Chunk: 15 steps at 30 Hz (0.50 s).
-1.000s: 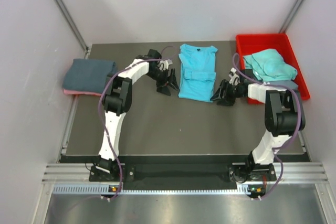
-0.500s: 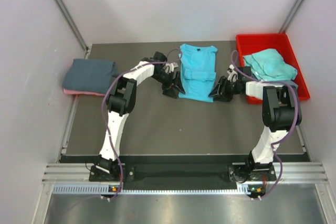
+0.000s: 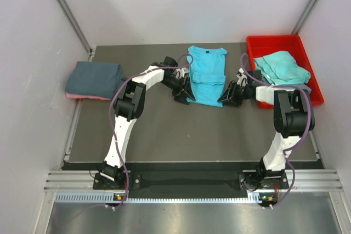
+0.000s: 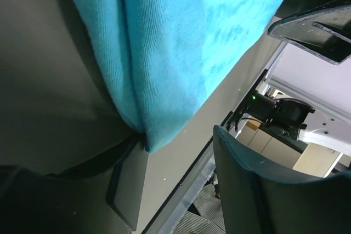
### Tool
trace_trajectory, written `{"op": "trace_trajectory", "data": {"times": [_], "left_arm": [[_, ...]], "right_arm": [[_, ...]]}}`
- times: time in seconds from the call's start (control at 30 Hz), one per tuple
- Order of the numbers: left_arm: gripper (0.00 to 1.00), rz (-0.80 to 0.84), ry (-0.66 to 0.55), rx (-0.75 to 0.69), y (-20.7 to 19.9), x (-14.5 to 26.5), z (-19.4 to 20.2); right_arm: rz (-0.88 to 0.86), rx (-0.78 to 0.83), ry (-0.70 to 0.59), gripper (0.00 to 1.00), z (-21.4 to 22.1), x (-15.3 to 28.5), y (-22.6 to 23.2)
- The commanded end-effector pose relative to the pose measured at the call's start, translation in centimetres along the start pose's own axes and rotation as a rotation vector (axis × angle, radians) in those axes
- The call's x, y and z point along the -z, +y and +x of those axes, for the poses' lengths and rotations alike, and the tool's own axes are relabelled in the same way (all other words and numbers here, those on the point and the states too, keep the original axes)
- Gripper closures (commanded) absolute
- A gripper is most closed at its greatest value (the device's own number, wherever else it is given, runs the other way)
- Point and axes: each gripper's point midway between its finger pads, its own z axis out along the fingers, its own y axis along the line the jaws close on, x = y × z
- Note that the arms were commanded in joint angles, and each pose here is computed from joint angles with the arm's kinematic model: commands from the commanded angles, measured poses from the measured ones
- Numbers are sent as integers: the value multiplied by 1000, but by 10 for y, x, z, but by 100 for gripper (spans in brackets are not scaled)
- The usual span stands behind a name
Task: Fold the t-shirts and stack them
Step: Fold the tshirt
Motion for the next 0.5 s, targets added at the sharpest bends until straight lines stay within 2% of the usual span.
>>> {"op": "trace_trajectory", "data": {"times": [0.0, 0.2, 0.3, 0.33, 0.43, 0.47], "left_arm": [[45, -60, -15, -21, 23, -15, -7], [52, -52, -12, -25, 22, -15, -5], [60, -48, -6, -22, 22, -15, -3], [64, -46, -6, -25, 20, -14, -3], [71, -34, 0, -25, 16, -12, 0], [76, -29, 2, -23, 14, -11, 1]], "right_arm": [[66, 1, 35, 59, 15, -13, -15], [56, 15, 50, 73, 19, -18, -8], [49, 25, 52, 84, 21, -18, -3], [45, 36, 43, 91, 19, -17, 0], [45, 55, 30, 98, 16, -13, 3], [45, 55, 29, 99, 16, -12, 3]]}}
